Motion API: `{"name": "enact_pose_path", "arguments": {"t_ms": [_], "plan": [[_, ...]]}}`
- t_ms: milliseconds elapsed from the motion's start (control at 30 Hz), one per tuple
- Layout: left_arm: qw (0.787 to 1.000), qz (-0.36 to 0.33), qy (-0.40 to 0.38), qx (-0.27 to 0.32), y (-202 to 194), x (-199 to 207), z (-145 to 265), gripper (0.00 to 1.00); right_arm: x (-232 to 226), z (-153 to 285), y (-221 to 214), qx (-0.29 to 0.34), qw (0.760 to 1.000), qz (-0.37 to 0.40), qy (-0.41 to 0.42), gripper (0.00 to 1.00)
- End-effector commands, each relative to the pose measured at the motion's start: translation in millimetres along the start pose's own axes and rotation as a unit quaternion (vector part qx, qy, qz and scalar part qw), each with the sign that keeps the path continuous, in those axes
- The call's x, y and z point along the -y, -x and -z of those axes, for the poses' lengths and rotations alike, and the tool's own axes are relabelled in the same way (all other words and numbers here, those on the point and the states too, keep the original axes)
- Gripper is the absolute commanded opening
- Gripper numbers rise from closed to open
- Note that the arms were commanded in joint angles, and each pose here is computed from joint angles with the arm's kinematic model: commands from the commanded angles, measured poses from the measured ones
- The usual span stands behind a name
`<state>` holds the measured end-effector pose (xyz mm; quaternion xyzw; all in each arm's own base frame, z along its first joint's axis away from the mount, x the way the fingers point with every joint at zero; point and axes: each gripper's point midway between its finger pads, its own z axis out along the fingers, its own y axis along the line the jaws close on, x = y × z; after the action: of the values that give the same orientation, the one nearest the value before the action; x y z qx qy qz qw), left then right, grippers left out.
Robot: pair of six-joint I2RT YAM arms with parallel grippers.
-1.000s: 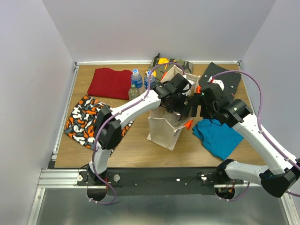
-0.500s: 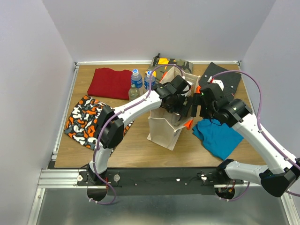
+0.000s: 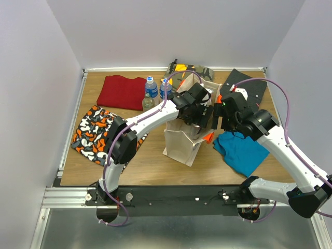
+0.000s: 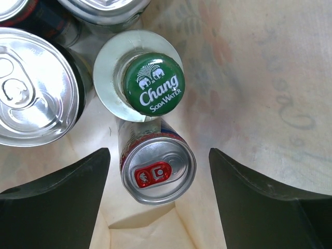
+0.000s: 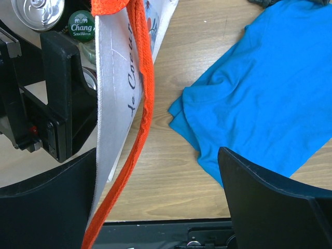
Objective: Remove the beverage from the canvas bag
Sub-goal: Adjust the drink in the canvas bag.
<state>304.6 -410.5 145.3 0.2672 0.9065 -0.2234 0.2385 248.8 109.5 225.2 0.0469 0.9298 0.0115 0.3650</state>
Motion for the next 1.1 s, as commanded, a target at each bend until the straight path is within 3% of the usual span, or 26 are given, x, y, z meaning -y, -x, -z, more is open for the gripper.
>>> {"name": "enact_pose_path", "arguments": {"t_ms": [0,533,633,667,700,1067], "plan": [[1.0,0.006,0.005,0.0,-0.6,-2.5,-7.2,0.83,4.8,3.2,9.8,0.017,1.0,-0.009,-0.013,1.0],[1.0,0.004,0.001,-0.007,-2.7,-1.5,-9.8,0.47,3.3,2.7,13.5,0.02,1.0,-0.009,-0.014,1.0],[1.0,0.003,0.0,-0.008,-2.6,-1.3,-10.8,0.3,3.0,3.0,14.3,0.021,1.0,-0.009,-0.013,1.0],[1.0,0.003,-0.001,-0.009,-3.0,-0.9,-11.1,0.09,3.0,2.6,14.1,0.021,1.0,-0.008,-0.013,1.0],[1.0,0.004,0.0,-0.009,-2.5,-0.9,-10.5,0.0,3.2,2.8,14.7,0.022,1.0,-0.009,-0.013,1.0],[1.0,-0.003,0.005,0.018,15.2,3.0,10.8,0.0,7.0,6.7,22.0,0.04,0.999,-0.017,-0.021,1.0]]}}
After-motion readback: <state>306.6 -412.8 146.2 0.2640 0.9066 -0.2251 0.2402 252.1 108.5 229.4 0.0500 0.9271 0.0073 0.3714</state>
